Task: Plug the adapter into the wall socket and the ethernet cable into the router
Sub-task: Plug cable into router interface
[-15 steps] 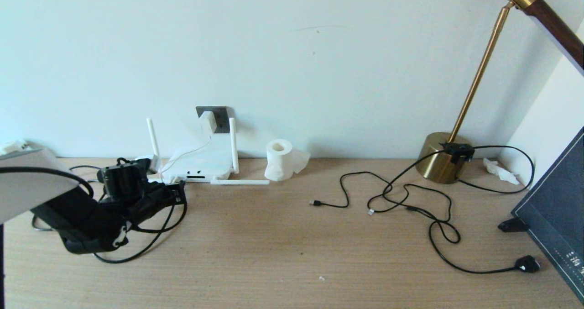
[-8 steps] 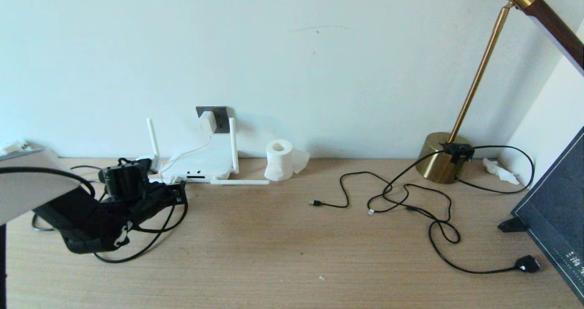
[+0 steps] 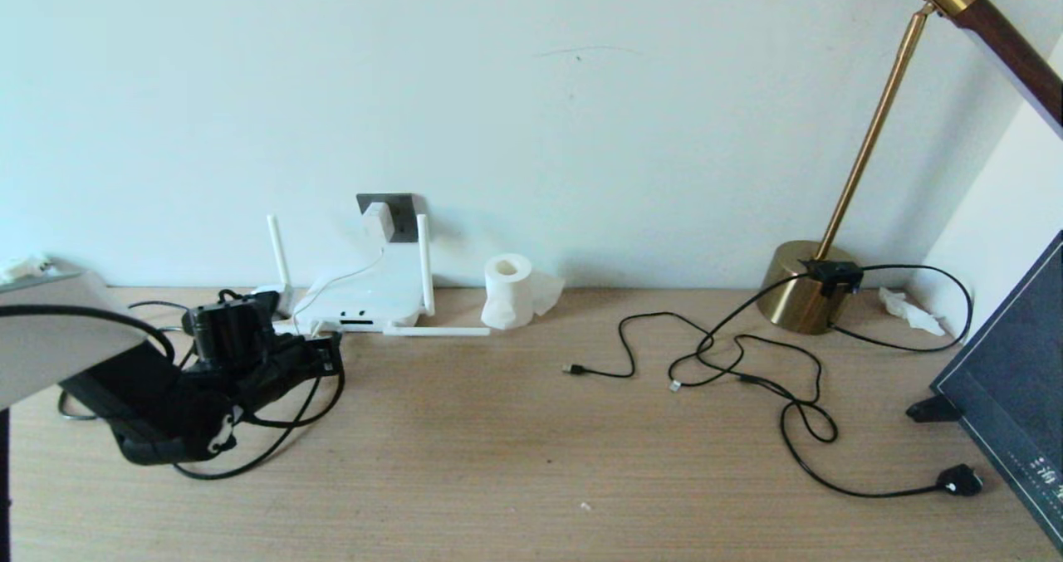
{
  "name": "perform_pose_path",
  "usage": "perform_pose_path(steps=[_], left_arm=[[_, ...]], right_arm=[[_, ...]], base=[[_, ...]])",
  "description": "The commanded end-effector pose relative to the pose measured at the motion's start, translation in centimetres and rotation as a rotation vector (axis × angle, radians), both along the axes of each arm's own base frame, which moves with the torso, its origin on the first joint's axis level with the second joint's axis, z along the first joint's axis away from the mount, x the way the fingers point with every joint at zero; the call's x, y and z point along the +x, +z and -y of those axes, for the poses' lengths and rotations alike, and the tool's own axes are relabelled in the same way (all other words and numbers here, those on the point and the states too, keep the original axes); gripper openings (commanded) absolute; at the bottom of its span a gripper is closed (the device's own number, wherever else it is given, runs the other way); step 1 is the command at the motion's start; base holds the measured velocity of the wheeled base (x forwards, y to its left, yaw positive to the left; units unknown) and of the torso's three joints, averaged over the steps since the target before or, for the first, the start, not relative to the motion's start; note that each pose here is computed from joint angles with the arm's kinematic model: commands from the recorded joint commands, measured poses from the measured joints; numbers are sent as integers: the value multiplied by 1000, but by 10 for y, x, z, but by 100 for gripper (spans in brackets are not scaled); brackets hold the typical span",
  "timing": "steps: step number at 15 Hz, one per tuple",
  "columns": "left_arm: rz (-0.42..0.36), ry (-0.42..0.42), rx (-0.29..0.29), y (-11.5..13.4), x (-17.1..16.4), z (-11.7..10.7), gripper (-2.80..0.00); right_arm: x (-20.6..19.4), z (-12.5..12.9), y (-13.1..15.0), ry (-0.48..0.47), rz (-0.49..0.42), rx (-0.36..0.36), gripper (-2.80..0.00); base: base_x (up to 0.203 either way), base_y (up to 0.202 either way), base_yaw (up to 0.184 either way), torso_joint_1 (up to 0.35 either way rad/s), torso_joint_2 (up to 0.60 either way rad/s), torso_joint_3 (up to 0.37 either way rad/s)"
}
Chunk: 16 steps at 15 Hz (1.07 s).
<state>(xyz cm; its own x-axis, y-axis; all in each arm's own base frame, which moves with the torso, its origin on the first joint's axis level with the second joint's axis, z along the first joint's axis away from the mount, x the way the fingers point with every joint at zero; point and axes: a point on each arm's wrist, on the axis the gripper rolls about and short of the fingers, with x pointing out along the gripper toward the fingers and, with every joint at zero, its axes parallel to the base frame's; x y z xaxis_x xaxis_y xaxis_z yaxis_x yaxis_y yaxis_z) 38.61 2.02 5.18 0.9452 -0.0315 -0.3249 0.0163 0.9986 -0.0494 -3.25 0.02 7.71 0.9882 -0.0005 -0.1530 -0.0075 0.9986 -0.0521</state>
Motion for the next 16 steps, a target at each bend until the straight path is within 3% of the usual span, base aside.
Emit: perform_pose_path(steps=[1, 16], left_arm=[[10, -5, 13, 1, 0, 0, -280], [26, -7, 14, 3, 6, 0, -280]], right_arm=[[0, 0, 0, 1, -3, 0, -280], [0, 0, 0, 1, -3, 0, -280]], base=[[0, 0, 0, 0, 0, 0], [0, 0, 0, 0, 0, 0]])
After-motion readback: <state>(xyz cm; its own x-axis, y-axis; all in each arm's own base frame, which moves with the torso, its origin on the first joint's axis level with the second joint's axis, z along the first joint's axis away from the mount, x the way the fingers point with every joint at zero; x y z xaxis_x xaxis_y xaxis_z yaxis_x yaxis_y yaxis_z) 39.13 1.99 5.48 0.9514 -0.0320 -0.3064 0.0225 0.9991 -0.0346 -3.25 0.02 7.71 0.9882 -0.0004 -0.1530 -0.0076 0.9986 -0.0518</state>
